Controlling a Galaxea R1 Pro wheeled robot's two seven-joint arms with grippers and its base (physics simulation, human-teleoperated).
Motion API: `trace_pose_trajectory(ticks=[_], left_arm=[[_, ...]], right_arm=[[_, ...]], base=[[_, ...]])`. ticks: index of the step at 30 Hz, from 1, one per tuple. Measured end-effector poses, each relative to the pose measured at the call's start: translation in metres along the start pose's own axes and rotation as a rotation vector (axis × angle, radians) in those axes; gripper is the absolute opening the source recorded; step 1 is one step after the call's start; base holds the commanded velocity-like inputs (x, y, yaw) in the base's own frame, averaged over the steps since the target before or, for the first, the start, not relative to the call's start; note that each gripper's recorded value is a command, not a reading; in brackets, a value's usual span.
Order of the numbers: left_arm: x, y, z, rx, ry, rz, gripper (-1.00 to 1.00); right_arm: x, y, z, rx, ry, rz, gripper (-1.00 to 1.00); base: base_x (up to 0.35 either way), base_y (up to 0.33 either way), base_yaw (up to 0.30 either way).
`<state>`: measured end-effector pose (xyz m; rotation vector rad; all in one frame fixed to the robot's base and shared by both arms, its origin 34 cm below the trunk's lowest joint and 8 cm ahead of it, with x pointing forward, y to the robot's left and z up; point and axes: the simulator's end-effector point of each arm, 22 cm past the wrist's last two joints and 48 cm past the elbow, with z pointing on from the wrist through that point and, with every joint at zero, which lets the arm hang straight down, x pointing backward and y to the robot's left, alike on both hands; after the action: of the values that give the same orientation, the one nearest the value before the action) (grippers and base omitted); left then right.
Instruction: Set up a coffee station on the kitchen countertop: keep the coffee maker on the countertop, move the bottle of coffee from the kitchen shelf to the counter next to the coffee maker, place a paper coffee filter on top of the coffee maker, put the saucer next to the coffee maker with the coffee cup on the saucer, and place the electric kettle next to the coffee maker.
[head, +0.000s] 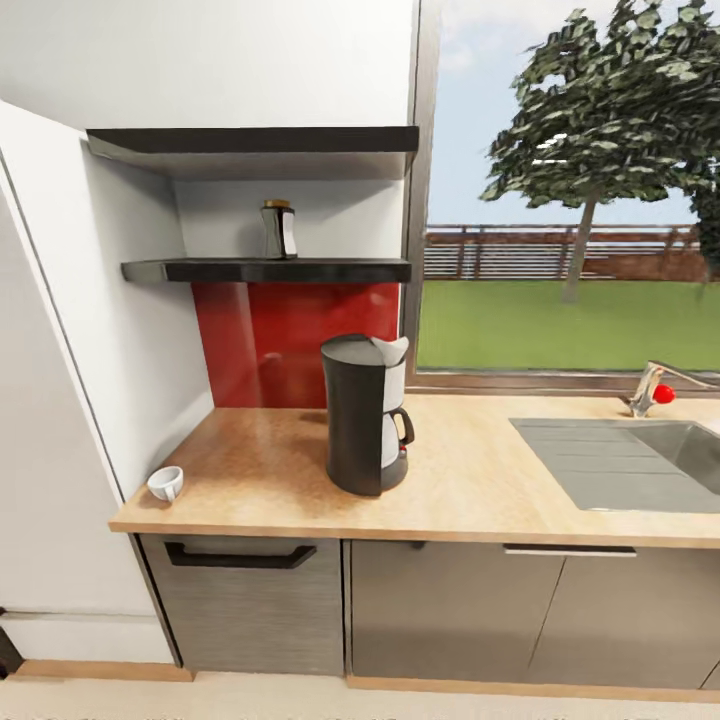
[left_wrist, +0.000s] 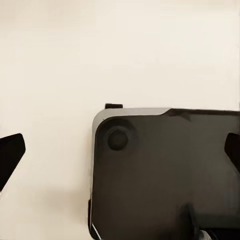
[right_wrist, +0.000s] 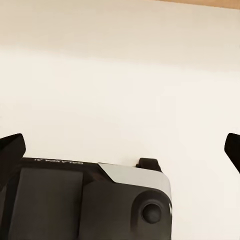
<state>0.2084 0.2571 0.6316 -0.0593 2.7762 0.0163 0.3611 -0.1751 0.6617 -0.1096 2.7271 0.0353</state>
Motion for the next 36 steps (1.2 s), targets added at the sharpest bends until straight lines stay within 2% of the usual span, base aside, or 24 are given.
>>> trace_pose_trajectory(ticks=[1, 7, 9, 11, 12, 13, 16, 18, 19, 21, 24, 28, 29, 32, 36], left_arm=[[-0.015, 0.001, 0.0, -0.001, -0.066, 0.004, 1.0], [-0.079, 0.001, -0.006, 0.002, -0.301, 0.022, 1.0], [-0.124, -0.002, -0.007, 0.009, -0.399, 0.038, 1.0], [-0.183, -0.004, -0.016, 0.01, -0.529, 0.045, 1.0], [-0.197, -0.005, -0.019, 0.009, -0.56, 0.045, 1.0], [-0.241, -0.005, -0.032, 0.006, -0.661, 0.042, 1.0], [-0.288, -0.008, -0.052, 0.007, -0.773, 0.035, 1.0], [-0.332, -0.01, -0.077, 0.007, -0.883, 0.029, 1.0], [-0.343, -0.011, -0.084, 0.008, -0.912, 0.026, 1.0], [-0.381, -0.02, -0.112, 0.021, -1.013, 0.014, 1.0], [-0.45, -0.044, -0.183, 0.055, -1.223, -0.032, 1.0], [-0.487, -0.055, -0.233, 0.076, -1.349, -0.038, 1.0], [-0.507, -0.063, -0.261, 0.094, -1.419, -0.034, 1.0], [-0.535, -0.068, -0.301, 0.109, -1.502, -0.036, 1.0], [-0.572, -0.072, -0.334, 0.118, -1.518, -0.047, 1.0]], right_arm=[[0.001, 0.0, 0.0, 0.0, 0.002, 0.0, 1.0], [0.005, -0.001, 0.001, 0.001, 0.011, -0.001, 1.0], [0.006, -0.001, 0.001, 0.001, 0.015, -0.001, 1.0], [0.007, -0.001, 0.002, 0.001, 0.018, -0.001, 1.0], [0.008, -0.001, 0.002, 0.001, 0.019, -0.001, 1.0], [0.009, -0.001, 0.002, 0.001, 0.02, 0.0, 1.0], [0.01, -0.001, 0.002, 0.001, 0.024, 0.0, 1.0], [0.011, -0.001, 0.003, 0.001, 0.026, 0.0, 1.0], [0.012, -0.001, 0.003, 0.001, 0.028, 0.0, 1.0], [0.013, 0.0, 0.003, 0.0, 0.031, 0.0, 1.0], [0.015, 0.0, 0.003, 0.0, 0.035, 0.002, 1.0], [0.018, 0.0, 0.004, 0.0, 0.04, 0.001, 1.0], [0.018, -0.001, 0.004, 0.0, 0.041, 0.001, 1.0], [0.019, -0.001, 0.004, 0.0, 0.043, -0.002, 1.0], [0.019, -0.001, 0.004, -0.001, 0.042, -0.003, 1.0]], base=[[-0.001, 0.005, 0.0], [0.0, 0.001, 0.0], [0.0, 0.0, 0.0], [0.0, 0.0, 0.0], [0.0, 0.0, 0.0], [0.0, 0.0, 0.0], [0.0, 0.0, 0.0], [0.0, 0.0, 0.0], [0.0, 0.0, 0.0], [0.0, 0.0, 0.0], [0.0, 0.0, 0.0], [0.0, 0.0, 0.008], [0.0, 0.0, 0.018], [0.0, 0.0, 0.007], [0.0, 0.0, 0.001]])
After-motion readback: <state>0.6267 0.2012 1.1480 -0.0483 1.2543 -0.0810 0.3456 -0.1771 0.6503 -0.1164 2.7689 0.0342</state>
